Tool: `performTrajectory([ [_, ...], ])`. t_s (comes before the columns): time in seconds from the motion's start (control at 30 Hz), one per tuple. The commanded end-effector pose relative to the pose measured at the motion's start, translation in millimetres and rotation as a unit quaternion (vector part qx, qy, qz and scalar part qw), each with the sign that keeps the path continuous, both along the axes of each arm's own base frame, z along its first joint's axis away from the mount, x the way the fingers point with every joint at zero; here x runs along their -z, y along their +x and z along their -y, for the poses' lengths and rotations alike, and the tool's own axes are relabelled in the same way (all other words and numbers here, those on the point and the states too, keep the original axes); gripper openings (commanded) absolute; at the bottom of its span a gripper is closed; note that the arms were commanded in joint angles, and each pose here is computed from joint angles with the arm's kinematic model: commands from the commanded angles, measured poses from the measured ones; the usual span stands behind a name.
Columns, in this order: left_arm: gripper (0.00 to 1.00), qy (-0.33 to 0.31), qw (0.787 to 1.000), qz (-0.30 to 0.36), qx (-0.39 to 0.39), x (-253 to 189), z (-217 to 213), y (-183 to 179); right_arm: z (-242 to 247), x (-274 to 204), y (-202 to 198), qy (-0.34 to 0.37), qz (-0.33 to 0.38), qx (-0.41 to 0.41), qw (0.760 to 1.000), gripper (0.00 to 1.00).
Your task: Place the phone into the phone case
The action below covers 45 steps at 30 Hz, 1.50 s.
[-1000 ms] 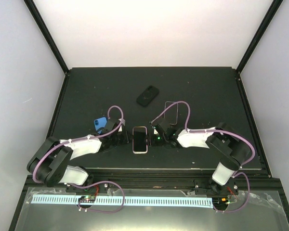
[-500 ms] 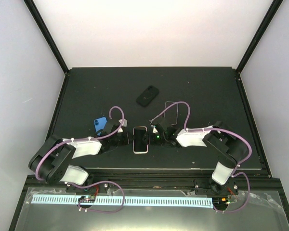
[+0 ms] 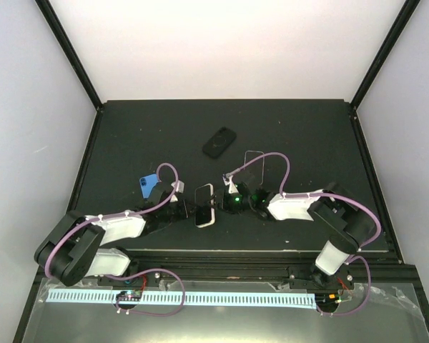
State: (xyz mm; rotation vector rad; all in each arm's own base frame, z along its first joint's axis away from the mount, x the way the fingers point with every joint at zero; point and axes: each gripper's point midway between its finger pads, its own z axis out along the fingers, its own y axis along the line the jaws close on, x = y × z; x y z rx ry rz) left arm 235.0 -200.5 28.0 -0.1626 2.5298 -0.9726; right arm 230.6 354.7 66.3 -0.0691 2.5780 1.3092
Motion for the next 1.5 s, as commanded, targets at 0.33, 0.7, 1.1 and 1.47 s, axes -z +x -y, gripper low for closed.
performTrajectory([
  [0.33,0.20,0.008,0.996,-0.085,0.017,27.7,-7.6,-40.3,-23.8,-7.1,-12.1,0.058,-0.018,-0.042,0.997,0.32],
  [0.7,0.62,-0.077,0.994,0.014,0.070,-74.5,10.5,-39.1,-4.5,-49.4,-20.4,0.103,0.040,-0.045,0.993,0.15],
  [1.1,0.91,-0.240,0.954,0.158,0.091,-202.7,5.2,-66.2,9.2,-157.1,-72.4,0.270,0.092,-0.149,0.947,0.15],
  [1.47,0.87,-0.350,0.899,0.218,0.148,-270.0,11.4,-90.0,33.8,-210.5,-109.8,0.355,0.141,-0.199,0.903,0.16],
])
